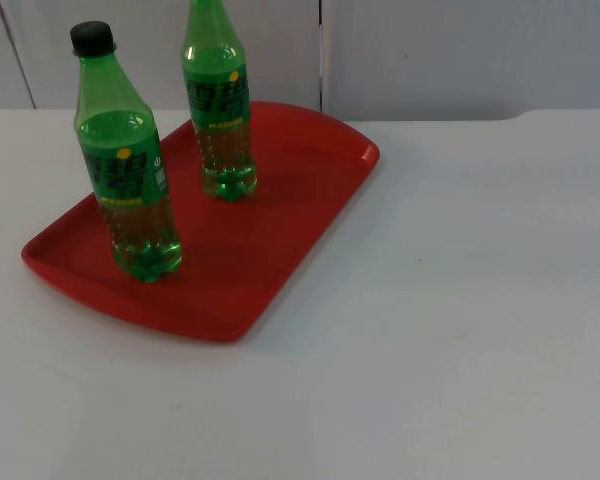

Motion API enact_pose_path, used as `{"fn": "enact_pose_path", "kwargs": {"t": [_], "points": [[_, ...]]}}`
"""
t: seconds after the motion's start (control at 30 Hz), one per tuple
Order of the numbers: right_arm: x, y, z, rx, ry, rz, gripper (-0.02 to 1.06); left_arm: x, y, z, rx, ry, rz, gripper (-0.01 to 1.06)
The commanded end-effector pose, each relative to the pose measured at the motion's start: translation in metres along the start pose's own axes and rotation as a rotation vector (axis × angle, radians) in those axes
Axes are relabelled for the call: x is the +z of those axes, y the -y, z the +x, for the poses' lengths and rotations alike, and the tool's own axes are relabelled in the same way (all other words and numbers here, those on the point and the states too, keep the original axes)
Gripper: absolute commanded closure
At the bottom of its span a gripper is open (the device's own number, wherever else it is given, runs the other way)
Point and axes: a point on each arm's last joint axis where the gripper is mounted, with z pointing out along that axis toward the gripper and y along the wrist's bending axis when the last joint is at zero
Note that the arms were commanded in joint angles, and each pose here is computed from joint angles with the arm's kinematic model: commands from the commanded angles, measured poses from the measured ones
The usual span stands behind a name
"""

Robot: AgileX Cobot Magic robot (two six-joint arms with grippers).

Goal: Place the bottle upright on the tray.

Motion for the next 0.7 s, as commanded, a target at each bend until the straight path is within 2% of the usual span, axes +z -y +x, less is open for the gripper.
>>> {"fn": "enact_pose_path", "kwargs": {"t": [0.0, 0.27, 0.67], "points": [[0.0003, 0.0002, 0.0004, 0.003, 0.004, 0.01, -0.01, 0.0004, -0.0002, 0.0007, -0.007, 0.003, -0.004, 0.04], [-0.0001, -0.0006, 0.0006, 0.046, 0.0, 0.094, -0.01, 0.0004, -0.0002, 0.0007, -0.007, 0.003, -0.004, 0.04], [-0.0001, -0.0006, 0.0006, 0.046, 0.0, 0.092, -0.01, 0.0004, -0.0002, 0.0007, -0.007, 0.003, -0.004, 0.04]]}}
